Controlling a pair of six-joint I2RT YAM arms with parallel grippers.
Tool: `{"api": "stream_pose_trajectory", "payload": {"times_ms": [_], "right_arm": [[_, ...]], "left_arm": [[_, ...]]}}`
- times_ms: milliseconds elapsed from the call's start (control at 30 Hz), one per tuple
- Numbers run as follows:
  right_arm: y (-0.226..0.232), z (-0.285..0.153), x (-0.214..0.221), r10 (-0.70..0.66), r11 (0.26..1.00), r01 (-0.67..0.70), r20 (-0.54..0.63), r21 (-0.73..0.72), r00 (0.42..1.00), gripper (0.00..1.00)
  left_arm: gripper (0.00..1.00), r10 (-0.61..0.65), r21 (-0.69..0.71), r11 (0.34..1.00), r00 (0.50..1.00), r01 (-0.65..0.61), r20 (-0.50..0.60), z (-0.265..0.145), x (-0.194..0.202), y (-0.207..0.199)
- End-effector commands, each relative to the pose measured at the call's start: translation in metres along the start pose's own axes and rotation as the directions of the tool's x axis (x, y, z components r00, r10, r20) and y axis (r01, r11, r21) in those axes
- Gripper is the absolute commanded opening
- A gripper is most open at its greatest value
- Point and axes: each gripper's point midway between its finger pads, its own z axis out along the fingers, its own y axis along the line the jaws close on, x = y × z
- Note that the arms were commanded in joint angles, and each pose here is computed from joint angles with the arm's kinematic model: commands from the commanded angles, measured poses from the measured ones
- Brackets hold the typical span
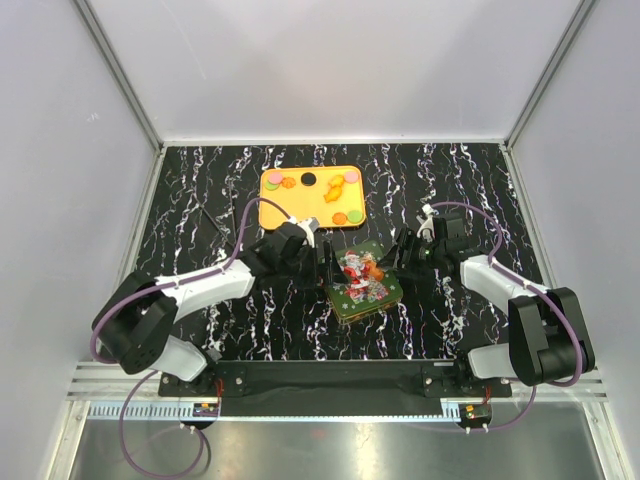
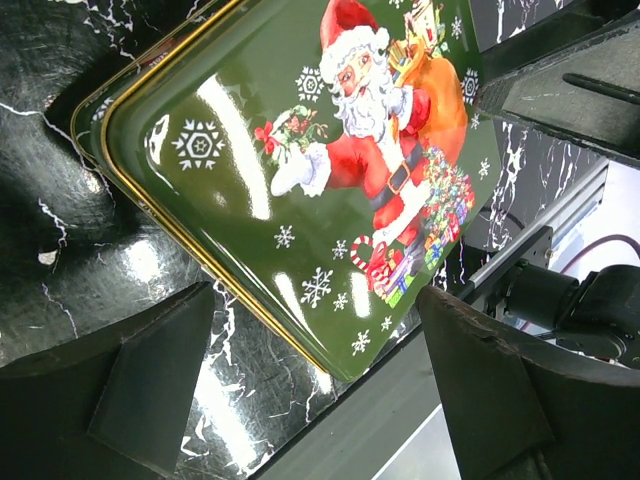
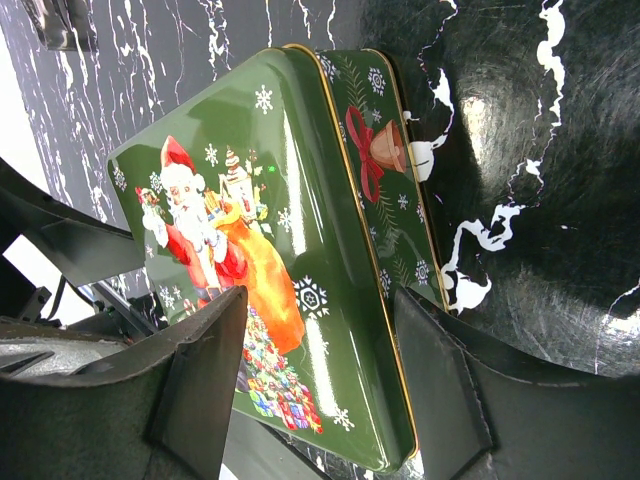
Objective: Pack the cookies
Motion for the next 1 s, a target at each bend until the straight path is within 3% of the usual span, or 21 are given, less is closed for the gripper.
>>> {"api": "stream_pose_trajectory", "payload": {"times_ms": [0,800,967], "right_arm": [[0.006,-0.001,-0.003,-0.021,0.999,0.022,0.013,-0.024,1.0,0.68],[0.007,-0.001,0.001,-0.019,0.999,0.019,0.004,-0.043,1.0,0.69],[0.005,-0.001,0.002,-0.024,0.999,0.024,0.008,-0.03,1.0,0.7]], "left_arm": [[0.89,0.005,0.078,0.997,1.0,-0.006,0.019,0.001,-0.008,-0.019],[0.82,-0.061,0.188,0.981,0.998,0.055,0.027,0.01,-0.005,-0.03],[0.82,-0.04,0.126,0.991,0.999,0.035,0.033,0.003,-0.007,-0.025]]}}
